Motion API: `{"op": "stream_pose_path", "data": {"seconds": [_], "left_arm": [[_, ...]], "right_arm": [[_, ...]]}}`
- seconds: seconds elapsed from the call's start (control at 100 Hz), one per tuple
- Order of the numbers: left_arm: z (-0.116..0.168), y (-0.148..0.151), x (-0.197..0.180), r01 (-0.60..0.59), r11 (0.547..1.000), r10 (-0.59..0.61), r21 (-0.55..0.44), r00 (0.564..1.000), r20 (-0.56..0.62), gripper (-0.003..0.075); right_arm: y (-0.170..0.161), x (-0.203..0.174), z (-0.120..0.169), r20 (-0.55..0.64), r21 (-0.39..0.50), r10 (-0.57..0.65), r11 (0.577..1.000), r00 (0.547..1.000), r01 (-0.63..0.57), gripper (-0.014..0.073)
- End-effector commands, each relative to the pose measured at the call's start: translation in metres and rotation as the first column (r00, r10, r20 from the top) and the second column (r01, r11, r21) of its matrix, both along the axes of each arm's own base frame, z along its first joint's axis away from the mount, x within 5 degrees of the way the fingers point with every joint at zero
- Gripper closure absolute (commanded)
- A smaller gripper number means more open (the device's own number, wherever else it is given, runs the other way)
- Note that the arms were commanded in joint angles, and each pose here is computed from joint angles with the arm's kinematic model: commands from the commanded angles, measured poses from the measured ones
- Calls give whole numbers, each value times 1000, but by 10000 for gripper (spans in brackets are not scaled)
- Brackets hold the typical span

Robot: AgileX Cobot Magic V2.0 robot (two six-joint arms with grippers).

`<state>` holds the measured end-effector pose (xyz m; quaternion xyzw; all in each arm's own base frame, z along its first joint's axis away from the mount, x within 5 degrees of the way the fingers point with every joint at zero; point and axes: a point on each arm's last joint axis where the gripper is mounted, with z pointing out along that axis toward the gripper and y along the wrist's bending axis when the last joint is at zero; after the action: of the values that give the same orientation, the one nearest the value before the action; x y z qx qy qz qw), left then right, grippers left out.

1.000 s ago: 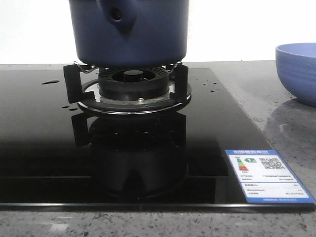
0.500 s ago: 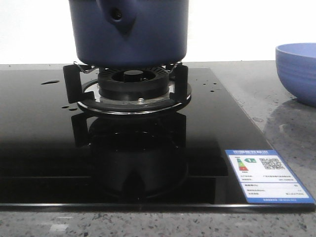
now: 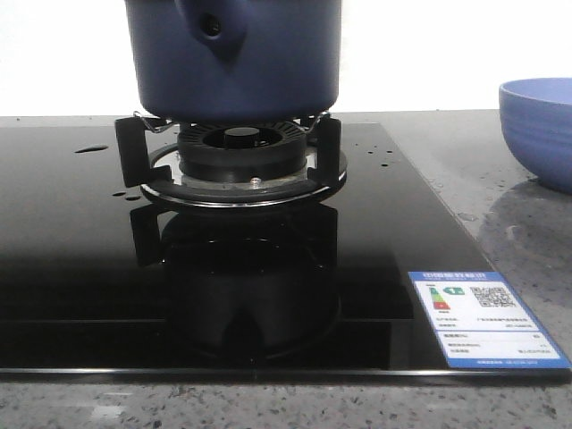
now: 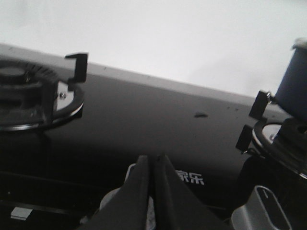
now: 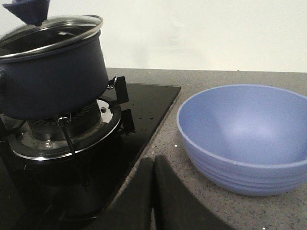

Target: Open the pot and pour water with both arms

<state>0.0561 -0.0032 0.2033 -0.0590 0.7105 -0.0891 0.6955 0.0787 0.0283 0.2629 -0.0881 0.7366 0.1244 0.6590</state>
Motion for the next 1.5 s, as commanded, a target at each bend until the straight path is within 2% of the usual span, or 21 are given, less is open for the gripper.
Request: {"op": "stream_pose_path", "data": {"seconds": [0.0, 0.18, 1.13, 1.26, 1.33, 1.39, 1.4, 1.41, 1.42, 1.43, 1.45, 1.46, 1.48, 1.49], "left_arm": [[-2, 3, -1, -33, 999, 34, -13, 996, 88, 739], [-3, 2, -1, -35, 999, 33, 26, 997, 71, 739], [-4, 2, -1, -27, 999, 26, 23, 998, 54, 739], [-4, 2, -1, -27, 999, 26, 23, 998, 54, 739], [-4, 2, -1, -27, 999, 26, 23, 998, 54, 739], [-4, 2, -1, -27, 999, 26, 23, 998, 54, 739], [-4, 2, -1, -27, 999, 26, 23, 998, 54, 739], [-4, 2, -1, -27, 999, 26, 23, 998, 54, 739], [-4, 2, -1, -27, 999, 26, 23, 998, 54, 739], [-4, 2, -1, -27, 999, 26, 23, 998, 54, 739], [-4, 2, -1, -27, 999, 26, 23, 998, 54, 739], [-4, 2, -1, -27, 999, 26, 23, 998, 54, 739], [-4, 2, -1, -27, 999, 26, 23, 998, 54, 739], [-4, 2, -1, -27, 999, 26, 23, 998, 54, 739]], "right_arm": [[-1, 1, 10, 32, 25, -19, 1000, 999, 18, 646], [-2, 1, 10, 31, 25, -21, 999, 999, 20, 646], [-2, 1, 10, 31, 25, -23, 999, 999, 22, 646], [-8, 3, 12, 50, 21, -91, 996, 995, 90, 646], [-11, 3, 15, 49, -12, -121, 993, 991, 122, 646], [-17, 3, 18, 24, -19, -188, 982, 982, 188, 646], [-18, 3, 18, 24, -52, -199, 978, 980, 200, 646], [-20, 3, 18, 9, -20, -222, 975, 975, 222, 646], [-21, 3, 18, 18, -51, -228, 972, 974, 228, 646], [-22, 3, 18, 4, -17, -241, 970, 971, 241, 646], [-24, 3, 18, 0, -14, -271, 963, 963, 271, 646], [-26, 3, 18, 10, -43, -287, 957, 958, 287, 646], [-28, 3, 18, -1, -6, -308, 951, 951, 308, 646], [-29, 3, 18, 9, -33, -321, 946, 947, 321, 646]]}}
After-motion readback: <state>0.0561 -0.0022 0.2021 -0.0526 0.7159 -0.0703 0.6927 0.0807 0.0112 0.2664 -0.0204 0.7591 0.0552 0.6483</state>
